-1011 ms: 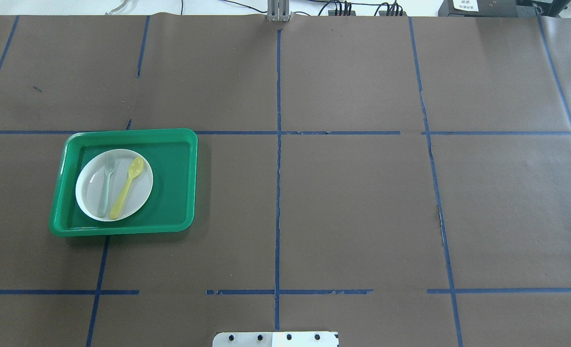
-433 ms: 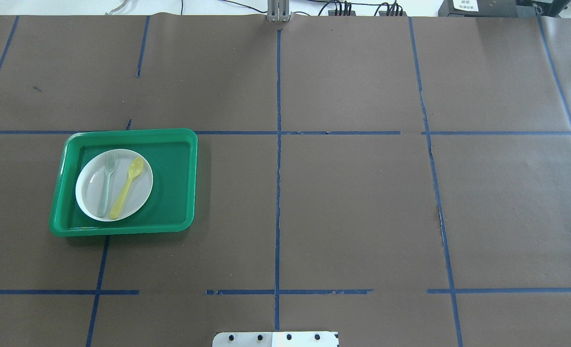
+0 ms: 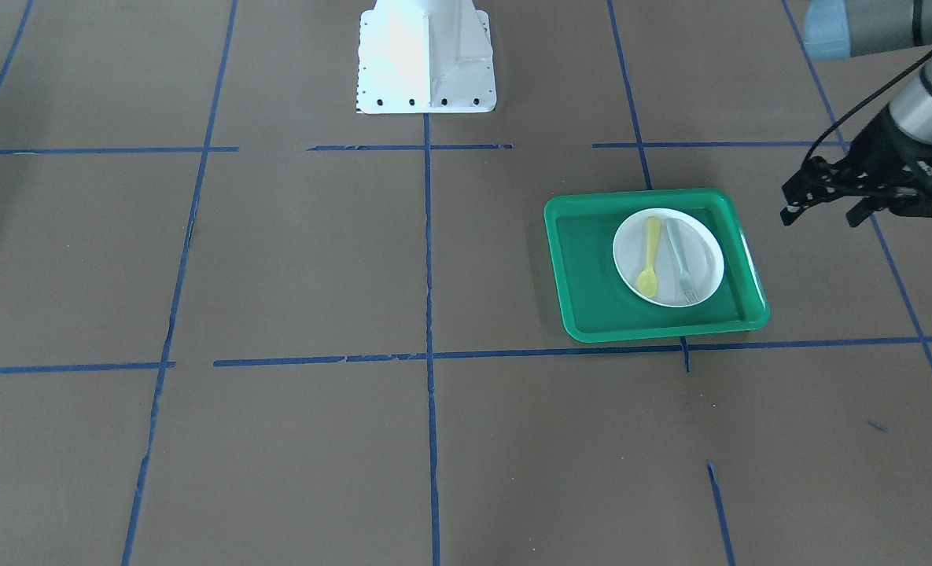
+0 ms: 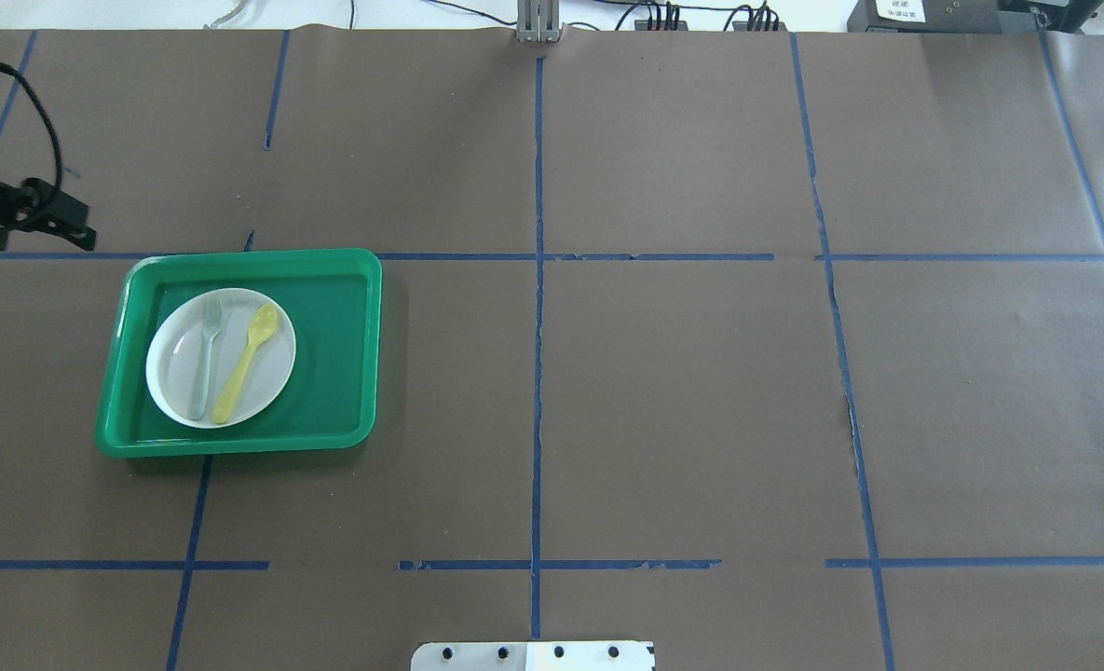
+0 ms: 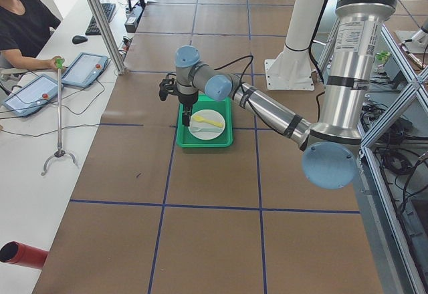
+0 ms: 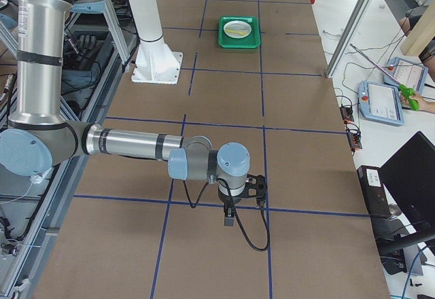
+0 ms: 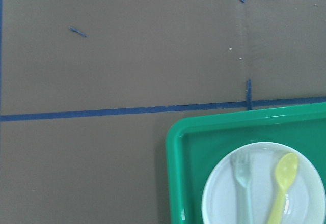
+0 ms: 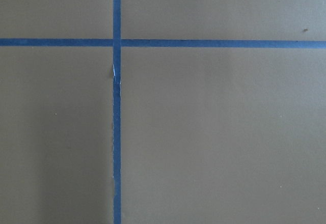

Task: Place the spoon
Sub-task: 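Move the left gripper over the yellow spoon on the white plate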

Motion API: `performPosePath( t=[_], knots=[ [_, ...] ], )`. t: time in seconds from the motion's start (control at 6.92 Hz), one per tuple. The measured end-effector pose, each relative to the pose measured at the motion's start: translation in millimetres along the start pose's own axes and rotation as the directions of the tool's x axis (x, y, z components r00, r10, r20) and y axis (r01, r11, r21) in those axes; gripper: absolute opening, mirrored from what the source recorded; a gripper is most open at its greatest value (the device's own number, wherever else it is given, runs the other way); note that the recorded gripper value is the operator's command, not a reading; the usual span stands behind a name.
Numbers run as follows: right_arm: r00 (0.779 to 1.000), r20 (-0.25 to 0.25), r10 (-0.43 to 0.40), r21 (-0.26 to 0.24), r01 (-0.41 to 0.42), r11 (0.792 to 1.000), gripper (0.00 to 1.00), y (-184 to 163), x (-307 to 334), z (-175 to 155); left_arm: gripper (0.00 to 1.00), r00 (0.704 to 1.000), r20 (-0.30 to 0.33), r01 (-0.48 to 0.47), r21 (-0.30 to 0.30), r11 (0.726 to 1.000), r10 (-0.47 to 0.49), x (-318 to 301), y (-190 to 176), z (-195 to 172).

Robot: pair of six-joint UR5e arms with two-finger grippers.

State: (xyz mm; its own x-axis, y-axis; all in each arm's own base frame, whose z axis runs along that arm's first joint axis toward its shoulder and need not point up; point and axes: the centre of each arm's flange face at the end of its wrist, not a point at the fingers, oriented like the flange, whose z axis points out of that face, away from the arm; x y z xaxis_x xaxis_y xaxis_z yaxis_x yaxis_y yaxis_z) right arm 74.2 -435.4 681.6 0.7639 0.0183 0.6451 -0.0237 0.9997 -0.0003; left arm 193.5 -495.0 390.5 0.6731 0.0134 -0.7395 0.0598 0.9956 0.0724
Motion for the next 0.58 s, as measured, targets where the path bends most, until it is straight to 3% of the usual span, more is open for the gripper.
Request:
performPosePath(
  t=[0.58],
  knots=[
    [1.000,0.000,0.000,0.000,0.000,1.000,1.00,0.0,0.0,0.0,0.89,1.000,-0.026,0.010,-0.032,0.999,-0.011,62.8,27.0,101.8]
  ],
)
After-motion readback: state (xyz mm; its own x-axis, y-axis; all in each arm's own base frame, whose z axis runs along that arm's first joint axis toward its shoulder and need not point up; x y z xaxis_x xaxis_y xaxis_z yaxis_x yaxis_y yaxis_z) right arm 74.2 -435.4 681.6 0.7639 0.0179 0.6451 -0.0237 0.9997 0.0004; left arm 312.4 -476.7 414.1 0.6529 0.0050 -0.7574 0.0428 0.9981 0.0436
